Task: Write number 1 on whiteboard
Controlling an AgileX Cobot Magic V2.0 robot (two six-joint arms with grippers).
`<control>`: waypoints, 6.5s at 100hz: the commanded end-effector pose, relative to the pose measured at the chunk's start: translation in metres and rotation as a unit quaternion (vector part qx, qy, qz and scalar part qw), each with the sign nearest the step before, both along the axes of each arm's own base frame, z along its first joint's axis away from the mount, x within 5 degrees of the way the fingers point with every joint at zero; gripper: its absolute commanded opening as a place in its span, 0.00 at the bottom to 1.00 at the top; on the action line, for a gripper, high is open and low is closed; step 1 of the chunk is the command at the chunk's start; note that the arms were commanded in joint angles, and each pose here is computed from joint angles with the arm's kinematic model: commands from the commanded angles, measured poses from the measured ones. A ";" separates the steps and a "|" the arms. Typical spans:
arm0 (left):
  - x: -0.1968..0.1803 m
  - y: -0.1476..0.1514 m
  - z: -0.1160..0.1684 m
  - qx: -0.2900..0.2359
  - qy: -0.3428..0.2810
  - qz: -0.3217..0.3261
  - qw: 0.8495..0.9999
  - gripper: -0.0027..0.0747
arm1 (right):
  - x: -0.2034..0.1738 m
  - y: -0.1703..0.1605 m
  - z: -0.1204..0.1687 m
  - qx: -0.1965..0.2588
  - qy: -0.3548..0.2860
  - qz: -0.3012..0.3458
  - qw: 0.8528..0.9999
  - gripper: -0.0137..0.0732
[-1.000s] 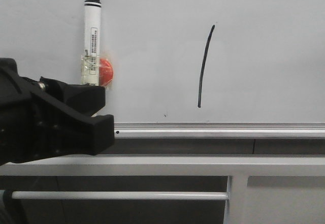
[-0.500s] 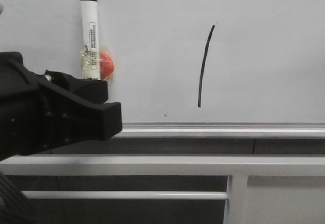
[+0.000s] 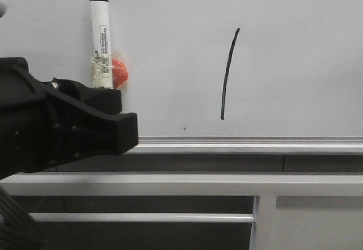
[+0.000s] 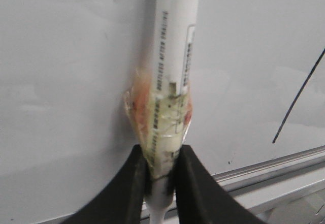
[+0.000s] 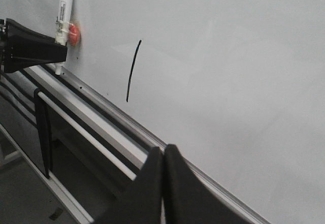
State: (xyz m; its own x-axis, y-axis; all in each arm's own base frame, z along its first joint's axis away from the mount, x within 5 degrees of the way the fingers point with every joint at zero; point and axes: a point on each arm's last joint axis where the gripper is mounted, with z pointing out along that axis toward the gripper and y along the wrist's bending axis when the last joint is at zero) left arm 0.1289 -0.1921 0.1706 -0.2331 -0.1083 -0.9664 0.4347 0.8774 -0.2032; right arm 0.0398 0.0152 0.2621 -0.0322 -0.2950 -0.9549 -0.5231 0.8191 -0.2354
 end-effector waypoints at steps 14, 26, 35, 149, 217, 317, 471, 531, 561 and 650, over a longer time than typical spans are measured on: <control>0.008 0.005 0.031 -0.079 -0.108 0.055 0.989 0.45 | 0.000 0.001 0.015 0.017 -0.042 0.008 0.999 0.08; 0.008 0.005 0.031 -0.071 -0.112 0.057 0.990 0.51 | 0.000 0.001 0.014 0.016 -0.042 0.008 0.999 0.08; 0.008 0.005 0.031 -0.071 -0.113 0.054 0.990 0.51 | 0.000 0.001 0.014 0.015 -0.041 0.007 0.999 0.08; -0.025 0.065 0.039 -0.085 -0.146 -0.011 0.986 0.01 | 0.001 0.011 -0.003 0.083 0.013 0.037 0.996 0.08; -0.035 0.084 0.048 -0.060 -0.206 -0.033 0.976 0.01 | 0.010 0.024 -0.063 0.103 -0.046 0.068 0.991 0.08; -0.044 0.106 0.078 -0.038 -0.322 -0.001 0.946 0.01 | 0.010 0.024 -0.063 0.102 -0.044 0.068 0.992 0.08; -0.075 0.196 0.022 0.023 -0.036 0.270 0.962 0.01 | 0.010 0.024 -0.063 0.102 -0.044 0.068 0.992 0.08; -0.076 0.191 0.015 0.028 0.003 0.224 0.974 0.01 | 0.010 0.024 -0.063 0.102 -0.044 0.068 0.992 0.08; -0.076 0.191 0.015 0.029 0.003 0.222 0.975 0.01 | 0.010 0.024 -0.063 0.102 -0.044 0.068 0.992 0.08; -0.076 0.191 0.015 0.029 0.003 0.222 0.975 0.01 | 0.010 0.024 -0.065 0.103 -0.036 0.066 0.992 0.08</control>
State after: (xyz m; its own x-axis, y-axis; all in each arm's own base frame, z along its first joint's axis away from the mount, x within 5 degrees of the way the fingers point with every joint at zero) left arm 0.0535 -0.0008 0.1814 -0.2488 -0.1410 -0.9583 -0.0136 0.9898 -0.1421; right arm 0.0493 0.0378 0.1997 0.0372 -0.1105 -0.9932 -0.6106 0.7842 -0.1101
